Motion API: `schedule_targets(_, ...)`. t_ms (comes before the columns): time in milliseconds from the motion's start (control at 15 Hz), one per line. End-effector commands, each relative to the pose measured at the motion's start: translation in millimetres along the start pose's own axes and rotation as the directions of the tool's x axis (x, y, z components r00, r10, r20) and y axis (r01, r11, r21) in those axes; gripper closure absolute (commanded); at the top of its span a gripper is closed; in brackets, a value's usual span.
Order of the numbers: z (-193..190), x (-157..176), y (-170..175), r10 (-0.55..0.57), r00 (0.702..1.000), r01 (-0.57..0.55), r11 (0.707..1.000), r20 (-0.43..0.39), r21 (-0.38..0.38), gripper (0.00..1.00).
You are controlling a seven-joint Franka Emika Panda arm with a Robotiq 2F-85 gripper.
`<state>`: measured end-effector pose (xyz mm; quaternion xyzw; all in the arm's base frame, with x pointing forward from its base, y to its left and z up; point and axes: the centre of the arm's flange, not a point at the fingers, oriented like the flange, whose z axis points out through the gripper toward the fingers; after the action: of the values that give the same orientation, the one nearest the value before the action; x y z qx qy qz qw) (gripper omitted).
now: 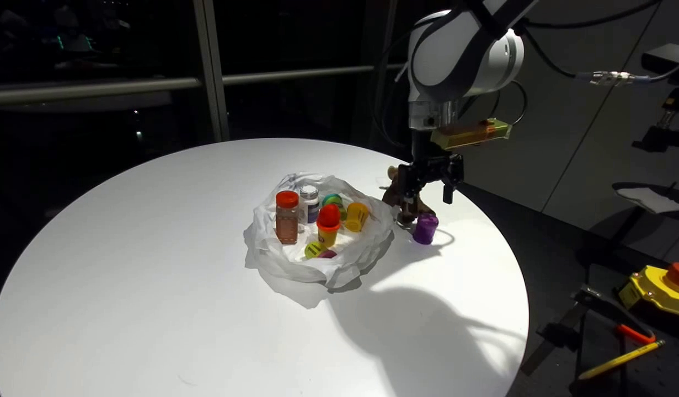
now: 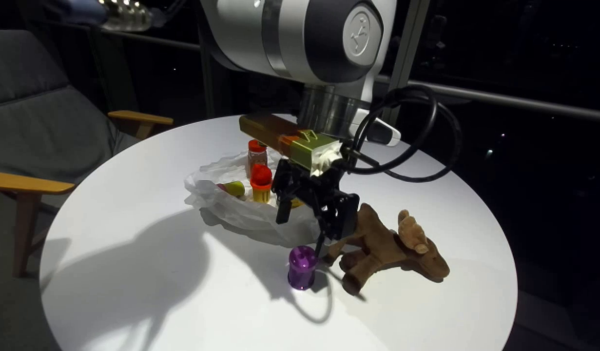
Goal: Put all the objects in the white plastic bag
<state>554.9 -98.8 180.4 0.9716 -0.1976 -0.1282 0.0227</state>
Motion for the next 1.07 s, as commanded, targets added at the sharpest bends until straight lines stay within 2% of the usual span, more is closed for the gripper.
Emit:
schedule_targets(0, 9.3, -6.4, -6.8, 0.052, 0.997, -0.053, 0.999, -0.063, -0.012, 0.0)
schedule_targets(133, 14.0, -6.0, -9.8, 0.076, 0.992, -0.08, 0.996, -0.102, -0.035, 0.0)
schedule_targets(400, 22.9, -5.1, -15.4, 0.106, 0.986, -0.115, 0.991, -0.126, -0.069, 0.0)
schedule_targets(733, 35.6, -0.5, -17.3, 0.146, 0.982, -0.16, 0.979, -0.117, -0.127, 0.0)
schedule_targets(933, 38.4, 5.1, -18.1, 0.177, 0.978, -0.189, 0.974, -0.107, -0.121, 0.0)
schedule_targets(1000, 38.7, 7.4, -18.2, 0.187, 0.977, -0.199, 0.973, -0.105, -0.117, 0.17)
